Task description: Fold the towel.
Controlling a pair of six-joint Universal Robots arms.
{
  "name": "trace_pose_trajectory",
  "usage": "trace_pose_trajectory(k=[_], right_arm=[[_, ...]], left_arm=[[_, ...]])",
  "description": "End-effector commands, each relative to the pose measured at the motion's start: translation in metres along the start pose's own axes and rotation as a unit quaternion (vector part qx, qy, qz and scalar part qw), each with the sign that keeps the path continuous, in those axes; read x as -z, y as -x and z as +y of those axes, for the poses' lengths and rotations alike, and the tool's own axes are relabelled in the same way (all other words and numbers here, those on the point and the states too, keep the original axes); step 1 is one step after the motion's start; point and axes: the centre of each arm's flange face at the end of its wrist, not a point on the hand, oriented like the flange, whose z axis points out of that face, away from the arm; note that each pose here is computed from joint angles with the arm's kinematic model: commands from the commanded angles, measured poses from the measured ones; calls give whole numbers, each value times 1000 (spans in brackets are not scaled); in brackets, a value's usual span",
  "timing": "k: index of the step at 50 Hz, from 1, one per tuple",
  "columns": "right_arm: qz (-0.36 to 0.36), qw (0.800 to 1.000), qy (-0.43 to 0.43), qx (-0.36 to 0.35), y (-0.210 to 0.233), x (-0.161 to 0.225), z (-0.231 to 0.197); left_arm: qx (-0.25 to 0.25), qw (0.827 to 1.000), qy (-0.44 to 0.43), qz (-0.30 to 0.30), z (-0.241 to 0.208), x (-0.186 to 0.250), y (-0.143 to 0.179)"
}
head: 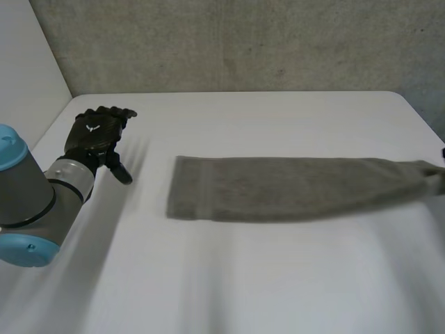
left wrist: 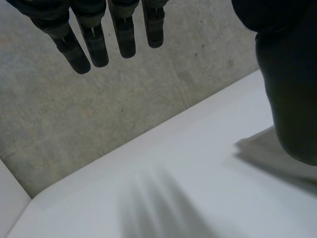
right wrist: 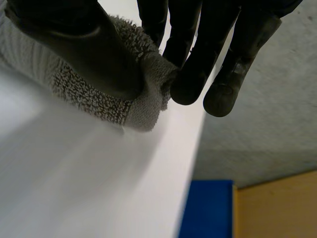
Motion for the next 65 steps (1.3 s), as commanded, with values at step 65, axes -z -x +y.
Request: trace_pose_trajectory(k=[65], right_arm=[[-230, 962, -88, -116, 192, 92, -56]], left_arm=[[-13, 990, -31, 138, -5, 7, -131]])
